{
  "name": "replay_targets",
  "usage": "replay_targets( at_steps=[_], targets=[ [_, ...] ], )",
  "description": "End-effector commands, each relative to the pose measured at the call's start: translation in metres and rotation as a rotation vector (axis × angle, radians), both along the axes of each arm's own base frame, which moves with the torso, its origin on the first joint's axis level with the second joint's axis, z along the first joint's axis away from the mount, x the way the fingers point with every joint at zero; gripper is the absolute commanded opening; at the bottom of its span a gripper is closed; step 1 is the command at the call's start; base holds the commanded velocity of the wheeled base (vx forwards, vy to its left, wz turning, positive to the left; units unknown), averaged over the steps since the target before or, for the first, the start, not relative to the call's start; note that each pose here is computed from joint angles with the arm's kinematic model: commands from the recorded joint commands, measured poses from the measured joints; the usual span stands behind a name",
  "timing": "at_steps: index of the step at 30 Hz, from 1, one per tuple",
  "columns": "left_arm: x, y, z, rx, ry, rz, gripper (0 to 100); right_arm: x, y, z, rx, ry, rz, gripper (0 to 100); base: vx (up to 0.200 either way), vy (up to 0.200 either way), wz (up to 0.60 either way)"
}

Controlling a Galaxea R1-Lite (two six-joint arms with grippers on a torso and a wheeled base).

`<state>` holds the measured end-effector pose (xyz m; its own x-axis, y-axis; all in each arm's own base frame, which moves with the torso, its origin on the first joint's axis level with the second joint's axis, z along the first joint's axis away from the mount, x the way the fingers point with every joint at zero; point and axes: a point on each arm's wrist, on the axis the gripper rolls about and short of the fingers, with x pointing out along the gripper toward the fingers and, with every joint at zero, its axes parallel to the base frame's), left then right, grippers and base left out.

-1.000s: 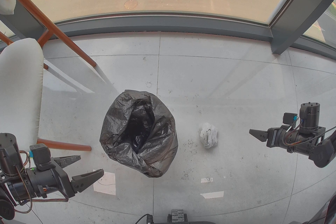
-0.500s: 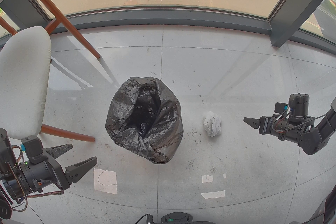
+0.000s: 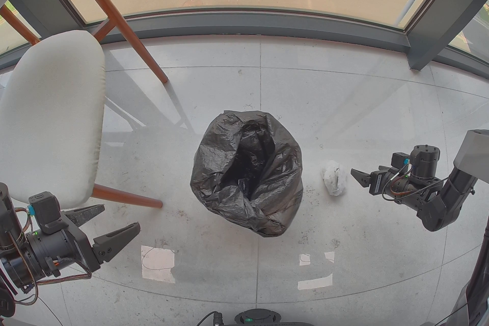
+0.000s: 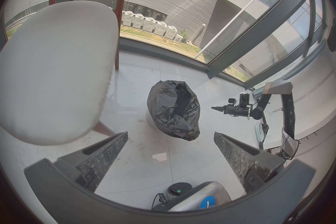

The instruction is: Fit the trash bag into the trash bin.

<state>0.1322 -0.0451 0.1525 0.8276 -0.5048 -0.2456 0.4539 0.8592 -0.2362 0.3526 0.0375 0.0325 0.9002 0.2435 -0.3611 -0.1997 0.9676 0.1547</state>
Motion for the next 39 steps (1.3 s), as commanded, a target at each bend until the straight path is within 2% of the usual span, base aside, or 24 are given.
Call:
replay_targets(
  at_steps=[1,4,6,9,13,20,29,30,35,37,38,39],
  targets=[
    [0.012,-0.003,0.012,-0.006,-0.029,0.012,100,0.024,-0.007,-0.031,-0.014,0.027,-0.033,100,0.000,0.200,0.00],
    [0.022,-0.005,0.016,0.001,-0.034,0.046,100,0.034,-0.008,-0.032,-0.017,0.014,-0.047,100,0.000,0.000,0.00],
    [0.034,-0.008,0.025,0.008,-0.060,0.107,100,0.044,-0.007,-0.037,-0.022,0.043,-0.050,100,0.000,0.000,0.00],
    [0.043,-0.010,0.030,0.007,-0.072,0.126,100,0.055,-0.006,-0.039,-0.022,0.045,-0.050,100,0.000,0.000,0.00],
    [0.045,-0.011,0.034,0.004,-0.084,0.122,100,0.072,-0.013,-0.051,-0.022,0.045,-0.070,100,0.000,0.000,0.00],
    [0.042,-0.022,0.033,0.046,-0.099,0.046,100,0.081,-0.033,-0.069,-0.040,0.081,-0.136,100,0.000,0.000,0.00],
    [0.044,-0.029,0.035,0.051,-0.111,0.015,100,0.103,-0.035,-0.104,-0.062,0.075,-0.129,100,0.000,0.000,0.00],
    [0.044,-0.029,0.036,0.050,-0.114,0.015,100,0.106,-0.035,-0.108,-0.073,0.068,-0.125,0,0.000,0.000,0.00],
    [0.045,-0.029,0.038,0.048,-0.125,0.020,100,0.111,-0.032,-0.102,-0.075,0.044,-0.111,0,0.000,0.000,0.00],
    [0.044,-0.029,0.038,0.048,-0.125,0.020,100,0.109,-0.034,-0.080,-0.066,0.008,-0.111,0,0.000,0.000,0.00],
    [0.044,-0.029,0.038,0.048,-0.125,0.020,100,0.109,-0.034,-0.080,-0.066,0.008,-0.111,0,0.000,0.000,0.00],
    [0.044,-0.029,0.037,0.049,-0.123,0.021,100,0.099,-0.038,-0.057,-0.055,-0.003,-0.115,0,0.000,0.000,0.00]
  ],
)
